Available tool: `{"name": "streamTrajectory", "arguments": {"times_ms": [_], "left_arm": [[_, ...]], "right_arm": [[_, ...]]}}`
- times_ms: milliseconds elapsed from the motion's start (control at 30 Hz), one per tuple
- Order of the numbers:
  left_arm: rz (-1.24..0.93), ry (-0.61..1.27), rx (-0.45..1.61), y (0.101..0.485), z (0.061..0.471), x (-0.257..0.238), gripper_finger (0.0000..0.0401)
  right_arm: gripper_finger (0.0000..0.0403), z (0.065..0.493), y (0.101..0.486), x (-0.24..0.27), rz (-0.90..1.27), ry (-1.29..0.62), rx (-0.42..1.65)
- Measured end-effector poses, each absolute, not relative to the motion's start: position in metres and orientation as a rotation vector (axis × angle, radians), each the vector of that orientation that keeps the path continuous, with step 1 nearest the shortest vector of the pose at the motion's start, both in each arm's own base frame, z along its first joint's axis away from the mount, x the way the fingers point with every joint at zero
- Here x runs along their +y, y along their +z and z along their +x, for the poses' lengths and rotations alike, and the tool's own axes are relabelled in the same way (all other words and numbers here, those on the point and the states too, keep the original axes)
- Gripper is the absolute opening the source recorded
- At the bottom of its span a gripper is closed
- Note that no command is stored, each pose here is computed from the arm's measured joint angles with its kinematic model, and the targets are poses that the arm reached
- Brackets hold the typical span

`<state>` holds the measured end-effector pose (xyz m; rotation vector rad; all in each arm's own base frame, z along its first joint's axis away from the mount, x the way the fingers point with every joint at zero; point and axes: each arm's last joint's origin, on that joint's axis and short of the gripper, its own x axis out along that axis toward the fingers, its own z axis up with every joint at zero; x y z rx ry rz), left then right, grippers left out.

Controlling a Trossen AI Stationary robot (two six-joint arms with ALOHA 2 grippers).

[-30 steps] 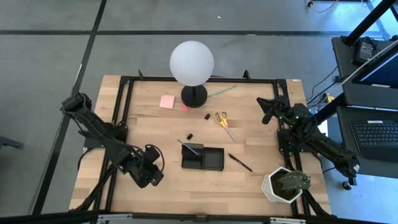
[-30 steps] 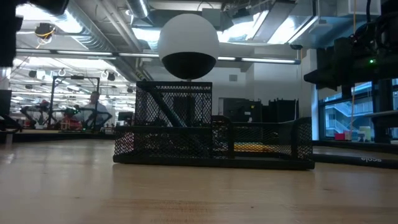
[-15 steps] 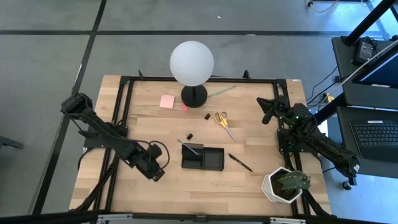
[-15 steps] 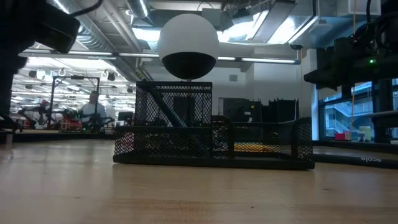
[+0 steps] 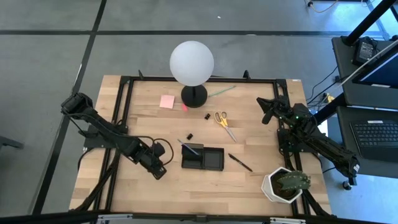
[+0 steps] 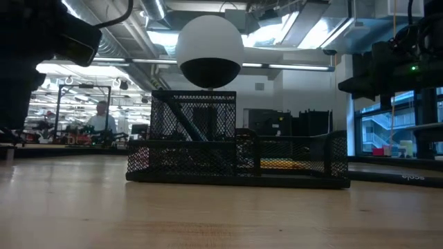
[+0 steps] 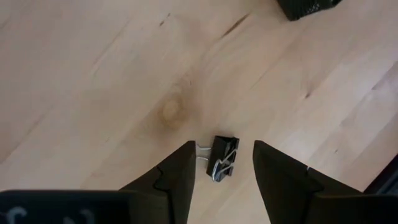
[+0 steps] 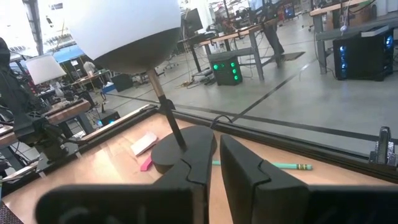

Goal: Pick and place office supplies into organizer
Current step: Put the bottom black binder clip into the black desk organizer

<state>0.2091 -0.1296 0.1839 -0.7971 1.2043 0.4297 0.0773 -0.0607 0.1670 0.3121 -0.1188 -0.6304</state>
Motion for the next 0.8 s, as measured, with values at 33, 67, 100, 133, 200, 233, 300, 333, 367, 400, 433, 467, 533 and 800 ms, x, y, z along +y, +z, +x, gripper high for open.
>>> {"name": "streamTrajectory", "arguments": {"times_ms": [33,67,100,133,200,233,300,333,367,400,433,467,533,800], "left_arm": [[-0.797,0.429,1.205,0.1839,0.209,-0.1297,0.0153],[-0.797,0.429,1.205,0.1839,0.209,-0.1297,0.0153],[-0.797,0.429,1.205,0.1839,0.209,-0.1297,0.0152],[-0.797,0.429,1.205,0.1839,0.209,-0.1297,0.0151],[-0.797,0.428,1.205,0.1839,0.209,-0.1298,0.0147],[-0.797,0.429,1.203,0.1839,0.2091,-0.1298,0.0146],[-0.798,0.429,1.199,0.184,0.2092,-0.1299,0.0144],[-0.799,0.43,1.2,0.184,0.2092,-0.13,0.0143],[-0.801,0.431,1.2,0.184,0.2089,-0.1303,0.0142],[-0.808,0.435,1.199,0.1841,0.2088,-0.1306,0.0141],[-0.815,0.441,1.198,0.184,0.2087,-0.1307,0.014],[-0.818,0.442,1.198,0.1841,0.2087,-0.1307,0.0139],[-0.817,0.442,1.198,0.184,0.2087,-0.1307,0.0139],[-0.811,0.456,1.248,0.1746,0.2111,-0.1334,0.0139]], "right_arm": [[0.0037,0.0773,0.167,-0.0607,0.312,-0.63,-0.119],[0.0037,0.0773,0.167,-0.0607,0.312,-0.63,-0.119],[0.0037,0.0773,0.167,-0.0607,0.312,-0.63,-0.119],[0.0037,0.0773,0.167,-0.0607,0.312,-0.63,-0.119],[0.0037,0.0773,0.167,-0.0607,0.312,-0.63,-0.119],[0.0037,0.0773,0.1669,-0.0607,0.313,-0.63,-0.119],[0.0037,0.0773,0.167,-0.0607,0.314,-0.63,-0.119],[0.0037,0.0773,0.167,-0.0607,0.314,-0.63,-0.119],[0.0037,0.0773,0.167,-0.0607,0.314,-0.63,-0.119],[0.0037,0.0773,0.167,-0.0607,0.314,-0.63,-0.119],[0.0037,0.0773,0.1669,-0.0607,0.314,-0.63,-0.119],[0.0037,0.0773,0.167,-0.0607,0.313,-0.63,-0.119],[0.0037,0.0773,0.1669,-0.0607,0.313,-0.631,-0.119],[0.0037,0.0773,0.1669,-0.0607,0.313,-0.631,-0.119]]}}
